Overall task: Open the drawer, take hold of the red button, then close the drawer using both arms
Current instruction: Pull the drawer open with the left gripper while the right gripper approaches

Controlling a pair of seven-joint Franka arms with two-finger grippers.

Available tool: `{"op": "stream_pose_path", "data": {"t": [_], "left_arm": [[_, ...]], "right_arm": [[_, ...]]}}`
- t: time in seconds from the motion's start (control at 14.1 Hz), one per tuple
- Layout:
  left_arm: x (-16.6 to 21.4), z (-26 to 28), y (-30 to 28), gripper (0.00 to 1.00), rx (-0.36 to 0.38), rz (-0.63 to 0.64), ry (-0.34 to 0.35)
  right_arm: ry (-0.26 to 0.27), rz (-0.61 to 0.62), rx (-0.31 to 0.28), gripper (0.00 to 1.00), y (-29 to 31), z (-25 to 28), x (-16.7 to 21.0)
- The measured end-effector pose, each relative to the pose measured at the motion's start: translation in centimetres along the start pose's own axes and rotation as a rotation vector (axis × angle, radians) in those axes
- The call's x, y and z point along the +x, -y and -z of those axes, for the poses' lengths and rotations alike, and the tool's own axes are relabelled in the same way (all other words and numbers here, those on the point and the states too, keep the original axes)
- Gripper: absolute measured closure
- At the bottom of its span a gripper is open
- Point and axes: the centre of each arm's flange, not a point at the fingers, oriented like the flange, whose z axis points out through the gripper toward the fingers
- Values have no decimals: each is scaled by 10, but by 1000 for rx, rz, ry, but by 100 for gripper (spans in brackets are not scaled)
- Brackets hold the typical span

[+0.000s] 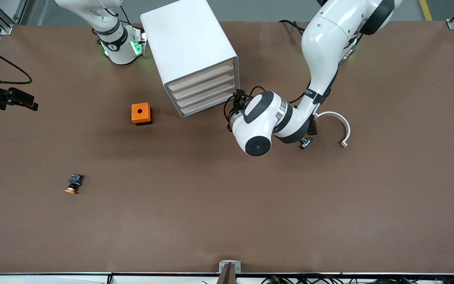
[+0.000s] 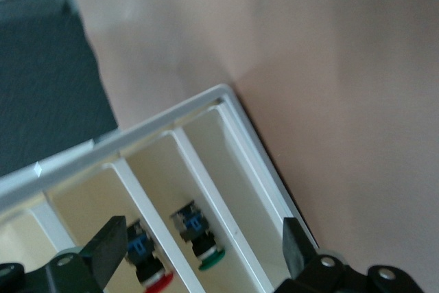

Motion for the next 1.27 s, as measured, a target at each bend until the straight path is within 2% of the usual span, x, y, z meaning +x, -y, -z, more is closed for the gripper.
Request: {"op": "stream_pose_path", "data": {"t": [0.21, 0.35, 0.5, 0.64, 0.71, 0.78, 0.85, 0.99, 1.27], "left_arm": [[12, -18, -19, 0, 147, 139, 114], [22, -30, -29, 0, 240, 195, 148], [26, -40, -34, 4, 299, 230, 164], [25, -47, -30, 21, 350, 231, 163], [24, -51, -27, 22, 369, 231, 154], [23, -56, -24, 30, 386, 234, 143], [23, -62, -23, 30, 400, 240, 134], [26, -77, -23, 43, 429, 254, 120], [26, -96, -20, 45, 458, 263, 100]], "right_arm": [[35, 3, -51, 0, -4, -19, 17], [43, -4, -65, 0, 2, -23, 23], [55, -61, -63, 0, 17, -23, 22], [73, -155, -23, 0, 41, -25, 20], [84, -215, -2, 0, 54, -26, 18], [91, -267, 5, 0, 69, -26, 17], [92, -313, 4, 0, 88, -25, 15], [89, -396, -2, 0, 136, -25, 9], [34, -532, 5, 0, 235, -23, -10]]}}
